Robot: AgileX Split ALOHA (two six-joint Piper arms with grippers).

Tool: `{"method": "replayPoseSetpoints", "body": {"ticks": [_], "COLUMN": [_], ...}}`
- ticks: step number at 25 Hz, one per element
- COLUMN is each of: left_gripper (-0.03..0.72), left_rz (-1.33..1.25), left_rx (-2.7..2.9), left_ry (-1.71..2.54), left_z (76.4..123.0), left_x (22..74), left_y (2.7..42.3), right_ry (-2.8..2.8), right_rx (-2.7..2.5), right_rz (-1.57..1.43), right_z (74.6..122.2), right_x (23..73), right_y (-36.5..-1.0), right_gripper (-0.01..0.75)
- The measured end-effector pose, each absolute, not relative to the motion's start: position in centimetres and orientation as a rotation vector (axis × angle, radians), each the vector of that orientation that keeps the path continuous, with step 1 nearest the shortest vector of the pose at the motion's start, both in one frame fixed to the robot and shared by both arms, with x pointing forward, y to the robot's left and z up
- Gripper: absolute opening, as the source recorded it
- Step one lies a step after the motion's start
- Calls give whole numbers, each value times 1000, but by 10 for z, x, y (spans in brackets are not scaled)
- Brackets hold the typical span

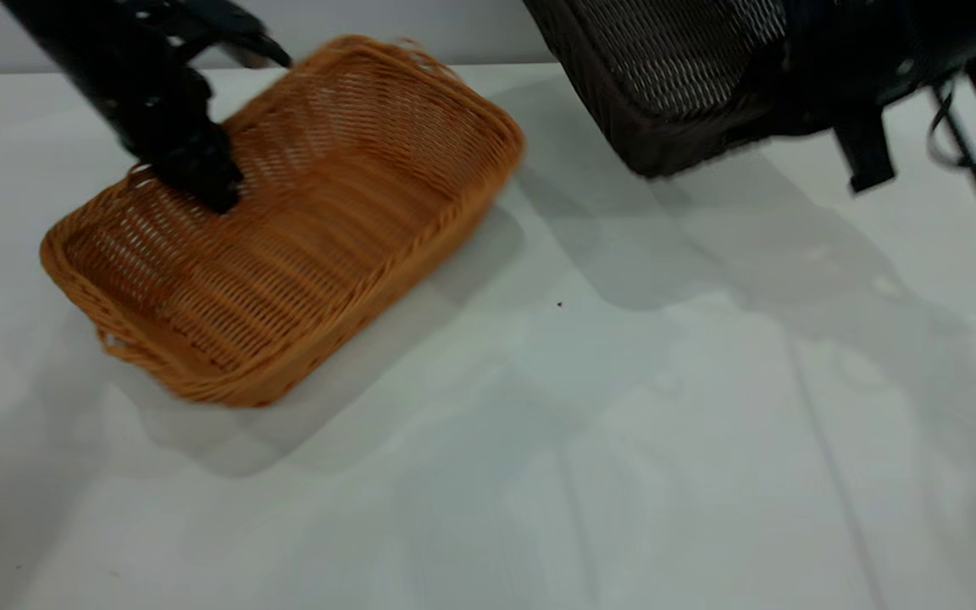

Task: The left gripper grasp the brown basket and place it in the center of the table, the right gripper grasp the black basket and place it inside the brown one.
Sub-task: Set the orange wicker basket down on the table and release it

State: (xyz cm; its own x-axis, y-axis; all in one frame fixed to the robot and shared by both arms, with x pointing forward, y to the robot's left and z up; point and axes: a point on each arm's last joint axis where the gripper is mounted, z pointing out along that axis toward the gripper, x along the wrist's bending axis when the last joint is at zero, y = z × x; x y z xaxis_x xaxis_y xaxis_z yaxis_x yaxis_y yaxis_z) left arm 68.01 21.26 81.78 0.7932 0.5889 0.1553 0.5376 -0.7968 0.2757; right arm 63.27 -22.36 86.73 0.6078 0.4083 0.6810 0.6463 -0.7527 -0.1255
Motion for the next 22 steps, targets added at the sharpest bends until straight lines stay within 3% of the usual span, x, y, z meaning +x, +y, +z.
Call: {"method": "replayPoseSetpoints", "body": {"ticks": [4,9,22], "left_gripper": [87,87,115], "left_rz": [405,428,472], "left_rx": [2898,2927,2869], "left_ry": [326,-77,-176], "left_z": [819,819,820], "left_x": [673,660,653], "left_y": [175,137,108], "right_ry": [-1063,-1170,-1194], "right_rx": [-2343,-2276,-2244], "right_rz": [-906,-867,-850], "right_z": [884,896,897], "right_x": [643,647,645], "right_y": [-242,-259,-259], "right_gripper": [88,88,88]}}
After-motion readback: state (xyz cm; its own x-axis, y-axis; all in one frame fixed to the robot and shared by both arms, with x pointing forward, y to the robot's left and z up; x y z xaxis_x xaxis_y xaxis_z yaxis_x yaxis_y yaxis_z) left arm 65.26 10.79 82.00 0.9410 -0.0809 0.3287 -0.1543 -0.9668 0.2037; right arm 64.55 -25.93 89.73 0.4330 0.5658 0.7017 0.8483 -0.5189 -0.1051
